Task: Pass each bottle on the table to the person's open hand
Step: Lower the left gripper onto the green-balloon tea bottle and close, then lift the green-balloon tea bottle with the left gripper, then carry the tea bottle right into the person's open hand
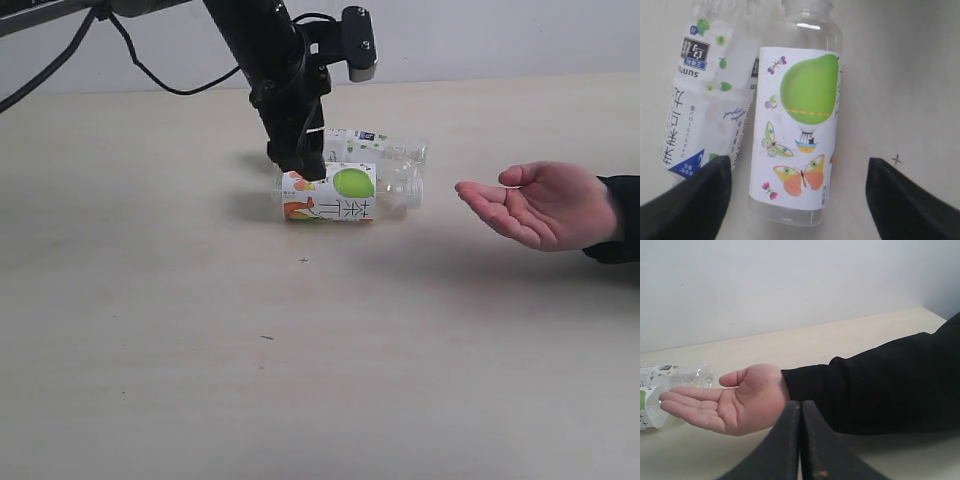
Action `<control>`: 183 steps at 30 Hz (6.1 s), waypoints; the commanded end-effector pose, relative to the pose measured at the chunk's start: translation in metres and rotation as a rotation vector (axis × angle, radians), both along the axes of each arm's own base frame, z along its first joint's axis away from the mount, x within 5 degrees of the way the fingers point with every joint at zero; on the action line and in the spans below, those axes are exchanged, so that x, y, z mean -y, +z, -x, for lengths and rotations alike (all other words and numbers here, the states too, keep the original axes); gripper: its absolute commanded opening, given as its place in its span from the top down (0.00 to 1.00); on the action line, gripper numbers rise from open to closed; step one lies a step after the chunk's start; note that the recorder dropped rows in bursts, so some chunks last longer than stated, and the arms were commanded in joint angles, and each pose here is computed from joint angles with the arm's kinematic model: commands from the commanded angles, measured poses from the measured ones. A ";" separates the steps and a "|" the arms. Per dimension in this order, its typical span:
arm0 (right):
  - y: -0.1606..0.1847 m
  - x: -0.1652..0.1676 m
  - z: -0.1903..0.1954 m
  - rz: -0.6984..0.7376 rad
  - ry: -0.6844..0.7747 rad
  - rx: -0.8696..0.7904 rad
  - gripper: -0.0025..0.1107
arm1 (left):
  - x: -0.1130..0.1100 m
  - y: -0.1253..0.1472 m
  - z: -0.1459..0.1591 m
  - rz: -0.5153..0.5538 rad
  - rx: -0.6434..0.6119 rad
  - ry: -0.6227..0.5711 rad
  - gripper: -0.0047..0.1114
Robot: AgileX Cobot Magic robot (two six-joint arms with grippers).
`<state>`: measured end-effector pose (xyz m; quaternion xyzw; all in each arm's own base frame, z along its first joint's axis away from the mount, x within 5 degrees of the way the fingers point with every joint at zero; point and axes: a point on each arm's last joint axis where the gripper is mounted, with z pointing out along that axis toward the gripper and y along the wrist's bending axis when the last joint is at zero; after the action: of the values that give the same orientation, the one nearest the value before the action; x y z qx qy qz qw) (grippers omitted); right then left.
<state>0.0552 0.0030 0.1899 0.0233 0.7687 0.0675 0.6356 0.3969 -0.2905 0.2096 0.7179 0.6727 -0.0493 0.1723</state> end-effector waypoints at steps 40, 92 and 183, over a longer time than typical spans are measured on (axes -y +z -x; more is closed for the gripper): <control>0.000 0.000 0.000 0.007 -0.004 0.011 0.98 | 0.007 -0.051 -0.013 -0.015 -0.020 0.042 0.29; 0.000 0.000 0.000 0.007 -0.004 0.011 0.98 | 0.006 -0.077 -0.011 -0.056 -0.100 0.040 0.96; 0.000 0.000 0.000 0.007 -0.004 0.011 0.98 | 0.151 0.002 0.109 0.560 -0.761 1.261 0.96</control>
<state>0.0552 0.0030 0.1899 0.0233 0.7687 0.0675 0.6356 0.2883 -0.4357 0.2183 0.0694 0.9321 -0.3412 0.0998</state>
